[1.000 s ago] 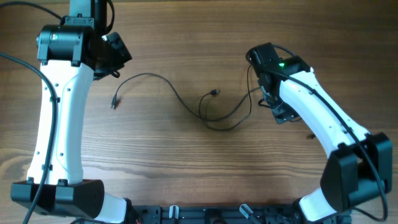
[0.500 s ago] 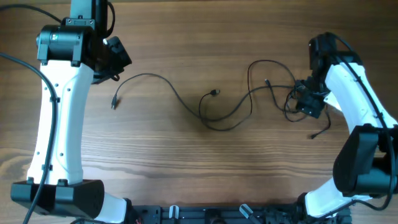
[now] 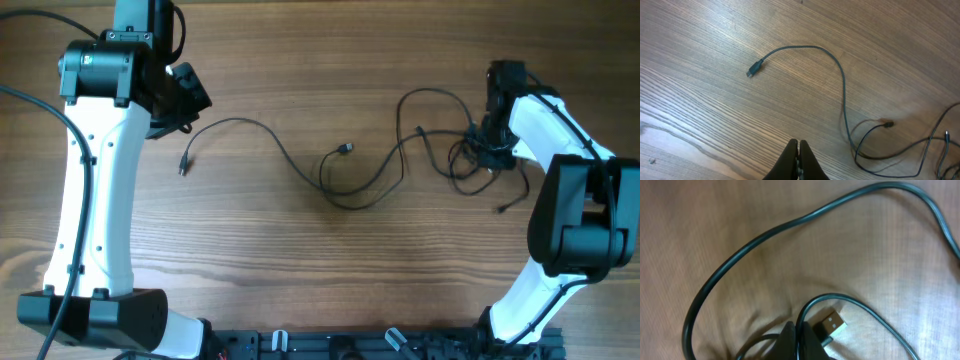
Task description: Untangle cables
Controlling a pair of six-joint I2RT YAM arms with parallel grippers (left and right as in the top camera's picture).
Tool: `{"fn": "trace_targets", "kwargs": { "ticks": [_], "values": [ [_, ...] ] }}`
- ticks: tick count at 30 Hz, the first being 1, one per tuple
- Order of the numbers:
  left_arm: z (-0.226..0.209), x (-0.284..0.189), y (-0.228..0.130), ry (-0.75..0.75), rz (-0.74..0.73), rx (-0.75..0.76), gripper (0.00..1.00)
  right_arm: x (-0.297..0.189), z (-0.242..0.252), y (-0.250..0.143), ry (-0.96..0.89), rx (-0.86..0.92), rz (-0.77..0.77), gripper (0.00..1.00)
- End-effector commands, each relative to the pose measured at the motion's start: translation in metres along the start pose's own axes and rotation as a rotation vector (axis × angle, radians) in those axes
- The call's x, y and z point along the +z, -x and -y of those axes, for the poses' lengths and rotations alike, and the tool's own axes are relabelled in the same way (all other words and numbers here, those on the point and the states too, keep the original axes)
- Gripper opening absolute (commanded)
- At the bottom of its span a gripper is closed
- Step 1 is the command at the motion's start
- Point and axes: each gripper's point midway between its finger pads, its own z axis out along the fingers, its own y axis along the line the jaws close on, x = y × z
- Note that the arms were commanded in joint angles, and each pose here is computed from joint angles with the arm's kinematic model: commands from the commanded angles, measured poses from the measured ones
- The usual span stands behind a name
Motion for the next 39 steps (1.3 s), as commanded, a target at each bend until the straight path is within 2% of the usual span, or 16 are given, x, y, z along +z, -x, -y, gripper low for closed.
{"fn": "trace_targets", "kwargs": {
  "ticks": [1,3,5,8,12,14,15,17,22,25,29,35,39],
  "values": [
    [0.002,0.0,0.002,-0.007,0.006,0.011,0.04,-0.018,-0.038,-0.045,0.234,-0.579,-0.219,0.04],
    [0.003,0.0,0.004,-0.014,0.012,0.01,0.04,-0.064,-0.073,-0.083,0.55,-0.867,-0.345,0.04],
    [0.005,0.0,0.005,-0.022,0.016,0.01,0.04,-0.116,-0.091,-0.103,0.805,-1.05,-0.361,0.04],
    [0.028,-0.001,0.003,-0.145,-0.007,0.065,0.04,-0.199,-0.096,-0.113,1.089,-1.302,-0.205,0.04],
    [0.09,-0.016,0.002,-0.487,-0.048,0.13,0.04,-0.283,-0.068,-0.122,1.299,-1.601,0.053,0.04],
    [0.119,-0.026,-0.001,-0.662,-0.076,0.199,0.06,-0.319,-0.054,-0.12,1.372,-1.608,0.117,0.04],
    [0.127,-0.026,-0.001,-0.694,-0.082,0.209,0.11,-0.33,-0.05,-0.118,1.395,-1.604,0.137,0.05],
    [0.139,-0.023,-0.004,-0.723,-0.092,0.235,0.31,-0.343,-0.045,-0.114,1.424,-1.597,0.164,0.04],
    [0.202,-0.016,-0.055,-0.897,-0.146,0.579,0.64,-0.349,-0.041,-0.112,1.438,-1.6,0.174,0.04],
    [0.249,-0.021,-0.095,-1.049,-0.111,0.841,0.66,-0.351,-0.035,-0.117,1.462,-1.618,0.134,0.04],
    [0.295,-0.058,-0.134,-1.28,0.046,1.135,0.66,-0.35,-0.026,-0.125,1.481,-1.641,0.062,0.04],
    [0.307,-0.069,-0.157,-1.332,0.138,1.302,0.67,-0.355,-0.019,-0.127,1.502,-1.651,0.033,0.04],
    [0.302,-0.062,-0.159,-1.307,0.14,1.337,0.67,-0.359,-0.014,-0.125,1.508,-1.651,0.037,0.04]
  ]
}}
